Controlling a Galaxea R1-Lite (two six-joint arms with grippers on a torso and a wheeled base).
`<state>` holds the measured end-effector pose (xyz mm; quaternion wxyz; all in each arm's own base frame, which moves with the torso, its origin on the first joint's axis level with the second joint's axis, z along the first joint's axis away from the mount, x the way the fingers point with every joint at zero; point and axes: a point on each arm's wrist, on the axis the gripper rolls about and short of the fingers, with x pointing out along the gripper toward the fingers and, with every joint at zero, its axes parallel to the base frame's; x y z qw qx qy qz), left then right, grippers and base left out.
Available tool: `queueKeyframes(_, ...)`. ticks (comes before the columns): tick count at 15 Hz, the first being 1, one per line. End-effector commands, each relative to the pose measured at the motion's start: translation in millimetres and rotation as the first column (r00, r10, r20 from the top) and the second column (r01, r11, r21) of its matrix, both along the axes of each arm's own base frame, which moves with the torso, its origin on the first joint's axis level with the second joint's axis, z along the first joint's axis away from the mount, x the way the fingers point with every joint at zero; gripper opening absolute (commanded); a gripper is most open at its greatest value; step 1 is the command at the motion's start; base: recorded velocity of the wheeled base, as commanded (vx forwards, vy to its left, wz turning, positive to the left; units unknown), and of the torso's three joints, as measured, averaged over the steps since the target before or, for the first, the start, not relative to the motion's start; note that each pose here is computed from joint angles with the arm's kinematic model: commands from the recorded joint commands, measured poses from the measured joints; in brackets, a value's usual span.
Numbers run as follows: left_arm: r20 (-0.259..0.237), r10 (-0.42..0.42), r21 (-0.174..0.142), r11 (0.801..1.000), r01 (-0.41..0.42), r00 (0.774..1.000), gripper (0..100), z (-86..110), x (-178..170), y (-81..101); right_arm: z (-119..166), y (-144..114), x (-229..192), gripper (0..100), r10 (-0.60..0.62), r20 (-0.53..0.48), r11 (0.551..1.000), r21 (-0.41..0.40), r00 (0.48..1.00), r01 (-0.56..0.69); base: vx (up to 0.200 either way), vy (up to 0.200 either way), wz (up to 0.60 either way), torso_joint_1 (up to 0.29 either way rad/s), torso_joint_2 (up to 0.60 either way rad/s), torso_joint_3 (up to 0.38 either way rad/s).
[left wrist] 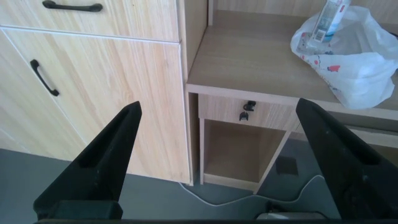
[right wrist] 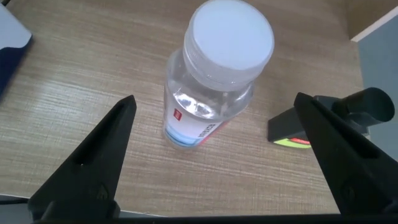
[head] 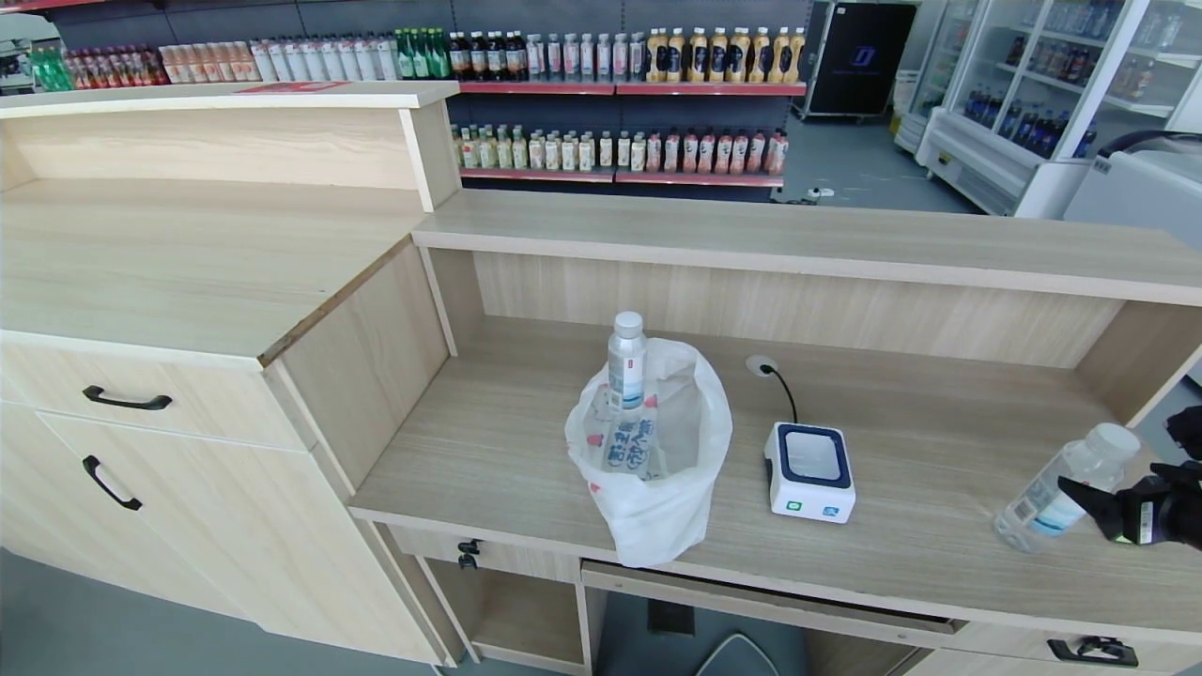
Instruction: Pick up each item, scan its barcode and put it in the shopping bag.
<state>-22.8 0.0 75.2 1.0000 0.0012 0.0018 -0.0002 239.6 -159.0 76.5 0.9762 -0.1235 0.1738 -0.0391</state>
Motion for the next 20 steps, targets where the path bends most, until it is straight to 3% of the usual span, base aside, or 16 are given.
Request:
queueKeyframes(1,0.001,0.000,0.001,1.000,0.000,1.000,100,0.0,0.0,0.0,4.0,-0.1,-0.6,100,0.022,0.020,1.000,-0.001,1.000,-0.022,0.000,0.000,0.00,0.000,0.00,0.000)
queueKeyframes(13,0.001,0.000,-0.001,1.000,0.000,1.000,100,0.0,0.0,0.0,7.0,4.3,-0.9,100,0.063,0.035,0.998,0.012,0.997,-0.064,0.000,0.000,0.00,0.000,0.00,0.000)
queueKeyframes(20,0.001,0.000,-0.002,1.000,0.000,1.000,100,0.0,0.0,0.0,7.1,5.6,2.5,100,0.066,0.056,0.997,0.033,0.996,-0.068,-0.171,0.000,0.00,0.003,0.00,0.002)
